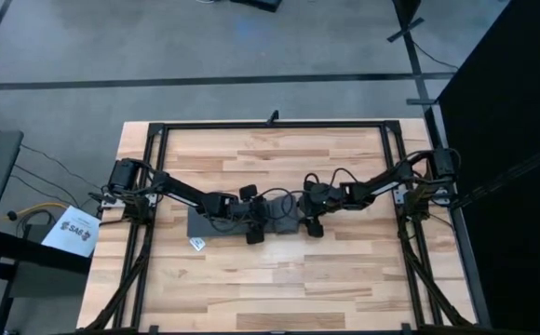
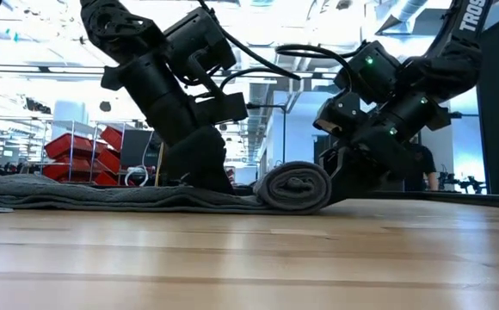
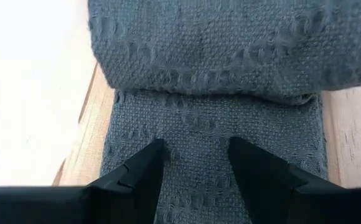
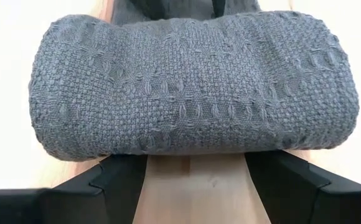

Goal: Roll towel
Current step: Roll the gray towel

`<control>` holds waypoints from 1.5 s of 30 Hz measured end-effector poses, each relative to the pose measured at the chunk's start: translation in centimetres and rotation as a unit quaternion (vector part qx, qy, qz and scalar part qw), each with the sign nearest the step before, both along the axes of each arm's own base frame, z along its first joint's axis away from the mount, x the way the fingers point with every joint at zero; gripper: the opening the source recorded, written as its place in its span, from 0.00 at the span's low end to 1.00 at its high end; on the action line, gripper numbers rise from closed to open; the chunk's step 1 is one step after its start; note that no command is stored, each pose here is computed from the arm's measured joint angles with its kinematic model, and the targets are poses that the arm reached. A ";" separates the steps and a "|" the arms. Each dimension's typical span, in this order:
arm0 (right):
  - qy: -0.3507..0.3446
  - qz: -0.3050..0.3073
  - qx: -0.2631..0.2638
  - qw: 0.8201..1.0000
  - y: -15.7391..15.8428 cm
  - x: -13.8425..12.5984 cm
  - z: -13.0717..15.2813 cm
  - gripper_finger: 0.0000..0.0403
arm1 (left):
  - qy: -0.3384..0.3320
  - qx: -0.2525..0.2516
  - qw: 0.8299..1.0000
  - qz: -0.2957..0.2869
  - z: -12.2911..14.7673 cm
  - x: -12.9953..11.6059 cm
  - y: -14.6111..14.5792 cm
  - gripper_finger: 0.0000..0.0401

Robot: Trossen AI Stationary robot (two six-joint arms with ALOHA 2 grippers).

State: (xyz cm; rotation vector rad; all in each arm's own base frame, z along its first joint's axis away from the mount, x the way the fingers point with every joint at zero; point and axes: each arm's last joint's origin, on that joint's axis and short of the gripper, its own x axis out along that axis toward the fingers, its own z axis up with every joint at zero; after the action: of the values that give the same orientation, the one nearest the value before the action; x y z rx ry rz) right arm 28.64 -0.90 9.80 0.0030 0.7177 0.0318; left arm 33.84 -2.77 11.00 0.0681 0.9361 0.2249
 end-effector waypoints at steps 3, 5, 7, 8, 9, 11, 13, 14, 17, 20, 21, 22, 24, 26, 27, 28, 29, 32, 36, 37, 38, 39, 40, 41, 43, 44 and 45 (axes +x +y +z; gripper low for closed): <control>-0.004 0.000 -0.001 1.000 0.0 0.2 0.2 0.64 | 0.002 -0.002 1.000 0.002 0.0 0.0 0.0 0.43; -0.006 0.000 -0.001 1.000 0.0 0.3 0.3 0.64 | 0.002 -0.002 1.000 0.002 -0.1 -0.1 0.0 0.43; -0.006 0.000 -0.001 1.000 0.0 0.3 0.3 0.64 | 0.004 -0.002 1.000 0.002 -0.1 -0.1 0.0 0.43; -0.006 0.000 -0.001 1.000 0.0 0.3 0.3 0.64 | 0.004 -0.002 1.000 0.002 -0.1 -0.1 0.0 0.43; -0.006 0.000 -0.001 1.000 0.0 0.3 0.3 0.64 | 0.004 -0.002 1.000 0.002 -0.1 -0.1 0.0 0.43; -0.007 0.000 -0.001 1.000 0.0 0.3 0.3 0.64 | 0.004 -0.002 1.000 0.001 -0.1 -0.1 0.0 0.43; -0.008 0.000 -0.001 1.000 0.0 0.3 0.3 0.64 | 0.005 -0.002 1.000 0.001 -0.1 -0.1 0.0 0.43; -0.008 -0.001 -0.002 1.000 0.0 0.3 0.3 0.64 | 0.005 -0.002 1.000 0.001 -0.1 -0.1 0.0 0.43; -0.016 0.001 -0.004 1.000 0.0 0.8 0.7 0.64 | 0.005 -0.003 1.000 0.001 -0.1 -0.1 0.0 0.43; -0.028 0.006 -0.012 0.999 -0.1 1.3 1.2 0.64 | 0.005 -0.003 1.000 0.001 -0.1 -0.1 0.0 0.43; -0.030 0.007 -0.013 0.999 -0.1 1.5 1.3 0.64 | 0.006 -0.003 1.000 0.001 -0.1 -0.1 0.0 0.43; -0.031 0.008 -0.015 0.999 -0.1 1.6 1.5 0.64 | 0.006 -0.003 1.000 0.001 -0.2 -0.1 0.0 0.43; -0.033 0.011 -0.020 0.999 -0.1 1.7 1.6 0.64 | 0.006 -0.003 1.000 0.001 -0.2 -0.1 0.0 0.43; -0.035 0.012 -0.021 0.999 -0.1 1.9 1.7 0.64 | 0.006 -0.003 1.000 0.001 -0.2 -0.1 0.0 0.43; -0.037 0.012 -0.021 0.999 -0.1 2.0 1.8 0.64 | 0.007 -0.003 1.000 0.001 -0.2 -0.1 0.0 0.43; -0.038 0.012 -0.022 0.999 -0.1 2.0 1.9 0.64 | 0.008 -0.003 1.000 0.001 -0.2 -0.1 0.0 0.43; -0.039 0.012 -0.022 0.999 -0.1 2.0 1.9 0.64 | 0.009 -0.003 1.000 0.001 -0.2 -0.2 0.0 0.43; -0.030 0.012 -0.021 0.999 -0.1 1.9 1.8 0.64 | 0.011 -0.003 1.000 0.000 -0.2 -0.2 0.0 0.43; -0.012 0.014 -0.022 1.000 -0.1 1.7 1.5 0.64 | 0.015 -0.001 1.000 -0.003 0.2 0.1 -0.1 0.43; -0.007 0.014 -0.022 1.000 -0.1 1.7 1.4 0.64 | 0.016 -0.001 1.000 -0.003 0.4 0.2 -0.1 0.43; 0.000 0.015 -0.022 1.000 -0.1 1.6 1.3 0.64 | 0.019 0.000 1.000 -0.003 0.5 0.3 -0.1 0.43; 0.007 0.015 -0.022 1.000 -0.1 1.5 1.2 0.64 | 0.021 0.000 1.000 -0.003 0.7 0.4 -0.1 0.43; 0.014 0.016 -0.022 1.000 -0.1 1.4 1.1 0.64 | 0.025 0.000 1.000 -0.004 0.8 0.5 -0.1 0.43; 0.021 0.016 -0.021 0.999 -0.1 1.3 1.0 0.64 | 0.028 0.000 1.000 -0.005 1.0 0.6 -0.2 0.43; 0.036 0.016 -0.021 0.999 -0.1 1.1 0.8 0.64 | 0.036 0.000 0.999 -0.006 1.2 0.8 -0.2 0.43; 0.043 0.017 -0.020 0.999 -0.1 1.0 0.7 0.64 | 0.041 0.000 0.999 -0.007 1.4 0.8 -0.2 0.43; 0.047 0.017 -0.020 0.999 -0.1 1.0 0.7 0.64 | 0.048 0.000 0.999 -0.007 1.6 0.9 -0.2 0.43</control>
State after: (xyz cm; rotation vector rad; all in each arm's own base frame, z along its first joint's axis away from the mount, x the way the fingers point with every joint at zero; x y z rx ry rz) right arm 29.59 -0.95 10.49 -0.0460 0.8114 0.0494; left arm 34.72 -2.99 12.55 0.0868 1.0301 0.2101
